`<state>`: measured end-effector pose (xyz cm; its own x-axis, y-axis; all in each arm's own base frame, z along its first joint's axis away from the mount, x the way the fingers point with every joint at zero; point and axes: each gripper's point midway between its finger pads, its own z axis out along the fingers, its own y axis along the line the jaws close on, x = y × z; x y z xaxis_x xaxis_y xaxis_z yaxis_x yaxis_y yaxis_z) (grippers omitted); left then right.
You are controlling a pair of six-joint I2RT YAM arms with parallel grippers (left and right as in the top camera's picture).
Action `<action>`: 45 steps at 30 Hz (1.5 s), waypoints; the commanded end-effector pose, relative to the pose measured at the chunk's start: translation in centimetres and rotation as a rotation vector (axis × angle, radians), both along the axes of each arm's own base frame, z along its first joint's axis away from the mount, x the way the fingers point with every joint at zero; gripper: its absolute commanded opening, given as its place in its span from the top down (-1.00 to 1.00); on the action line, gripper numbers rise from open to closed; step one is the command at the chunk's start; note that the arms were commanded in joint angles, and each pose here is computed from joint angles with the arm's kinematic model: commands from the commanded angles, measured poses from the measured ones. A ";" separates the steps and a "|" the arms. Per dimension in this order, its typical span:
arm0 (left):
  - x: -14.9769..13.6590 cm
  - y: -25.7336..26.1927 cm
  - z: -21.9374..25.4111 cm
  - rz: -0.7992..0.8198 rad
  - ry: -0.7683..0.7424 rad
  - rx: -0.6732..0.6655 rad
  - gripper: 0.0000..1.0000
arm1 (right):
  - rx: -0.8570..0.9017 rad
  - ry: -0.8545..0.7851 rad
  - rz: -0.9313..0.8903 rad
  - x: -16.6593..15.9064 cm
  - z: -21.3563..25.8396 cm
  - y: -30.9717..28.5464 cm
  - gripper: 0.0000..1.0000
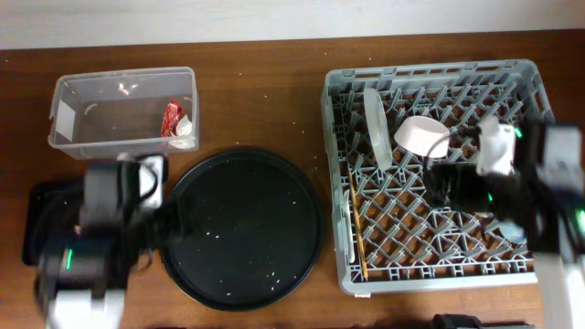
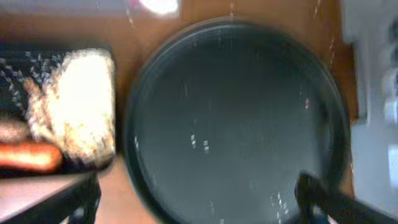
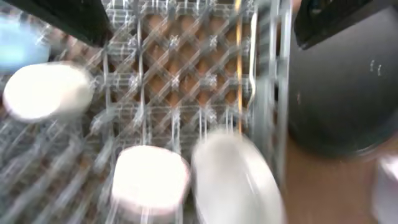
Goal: Sort waste into correct bins and load items into the dishwasher rack
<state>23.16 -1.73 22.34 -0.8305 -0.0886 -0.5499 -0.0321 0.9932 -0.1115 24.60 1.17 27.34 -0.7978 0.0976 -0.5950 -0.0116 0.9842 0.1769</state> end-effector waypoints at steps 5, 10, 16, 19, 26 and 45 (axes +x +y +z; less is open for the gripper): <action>-4.9 1.1 3.0 0.050 -0.356 0.018 -0.99 | -0.092 -0.230 -0.055 -6.5 -0.5 -0.9 -0.97; -5.9 1.2 2.9 0.050 -0.358 0.018 -0.99 | -0.074 -0.263 -0.046 -7.3 0.0 -0.4 -0.97; -6.0 1.2 2.8 0.051 -0.356 0.018 -0.99 | -0.074 -0.262 -0.046 -7.3 0.0 -0.4 -0.97; -6.0 1.2 2.8 0.051 -0.356 0.018 -0.99 | -0.073 -0.261 -0.046 -7.3 -0.1 -0.4 -0.97; -6.0 1.2 2.8 0.051 -0.356 0.018 -0.99 | -0.075 -0.279 -0.043 -7.7 0.0 -0.3 -0.97; -6.0 1.2 2.8 0.050 -0.356 0.018 -0.99 | -0.098 -0.830 0.028 -2.5 -6.3 1.3 -0.97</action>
<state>17.22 -0.85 25.18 -0.5855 -0.1016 -0.8043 -0.0244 0.9939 -0.1078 21.32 2.00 21.62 -0.1387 0.0064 -0.9903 -0.1016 0.9946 0.0207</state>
